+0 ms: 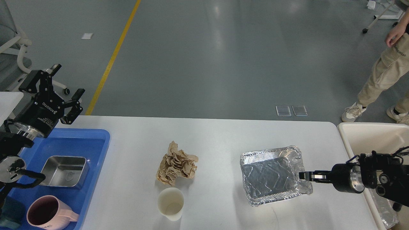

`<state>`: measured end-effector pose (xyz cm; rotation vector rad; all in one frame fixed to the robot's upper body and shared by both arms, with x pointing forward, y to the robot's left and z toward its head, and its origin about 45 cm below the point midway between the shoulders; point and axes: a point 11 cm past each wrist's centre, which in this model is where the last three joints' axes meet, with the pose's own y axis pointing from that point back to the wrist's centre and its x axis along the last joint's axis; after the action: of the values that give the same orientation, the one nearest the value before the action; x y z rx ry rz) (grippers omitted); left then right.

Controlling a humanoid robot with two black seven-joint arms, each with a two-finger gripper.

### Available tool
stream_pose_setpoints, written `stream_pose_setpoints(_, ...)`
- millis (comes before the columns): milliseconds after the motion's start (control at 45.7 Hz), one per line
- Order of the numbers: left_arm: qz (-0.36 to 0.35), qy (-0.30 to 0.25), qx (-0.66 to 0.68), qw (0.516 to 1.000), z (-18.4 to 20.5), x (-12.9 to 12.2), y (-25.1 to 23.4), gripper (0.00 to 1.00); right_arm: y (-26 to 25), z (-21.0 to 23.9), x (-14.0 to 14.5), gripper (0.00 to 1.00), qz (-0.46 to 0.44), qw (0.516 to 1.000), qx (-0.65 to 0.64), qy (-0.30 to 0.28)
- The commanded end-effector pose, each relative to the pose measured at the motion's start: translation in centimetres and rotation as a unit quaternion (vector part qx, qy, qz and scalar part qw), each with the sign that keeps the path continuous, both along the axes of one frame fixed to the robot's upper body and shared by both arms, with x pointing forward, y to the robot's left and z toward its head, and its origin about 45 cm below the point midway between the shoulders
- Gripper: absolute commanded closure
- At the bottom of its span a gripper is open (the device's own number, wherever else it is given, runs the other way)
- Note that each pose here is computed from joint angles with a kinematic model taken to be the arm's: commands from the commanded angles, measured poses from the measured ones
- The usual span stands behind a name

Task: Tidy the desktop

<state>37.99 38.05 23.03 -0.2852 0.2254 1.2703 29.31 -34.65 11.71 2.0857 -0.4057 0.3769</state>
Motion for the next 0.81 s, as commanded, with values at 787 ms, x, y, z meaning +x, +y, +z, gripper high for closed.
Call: stream_pose_setpoints(787,-0.003,0.005,0.009,1.0,-0.3,-0.1,-0.1,0.03,2.2,10.0,4.3,0.97,0.017,0.999,0.043,-0.029)
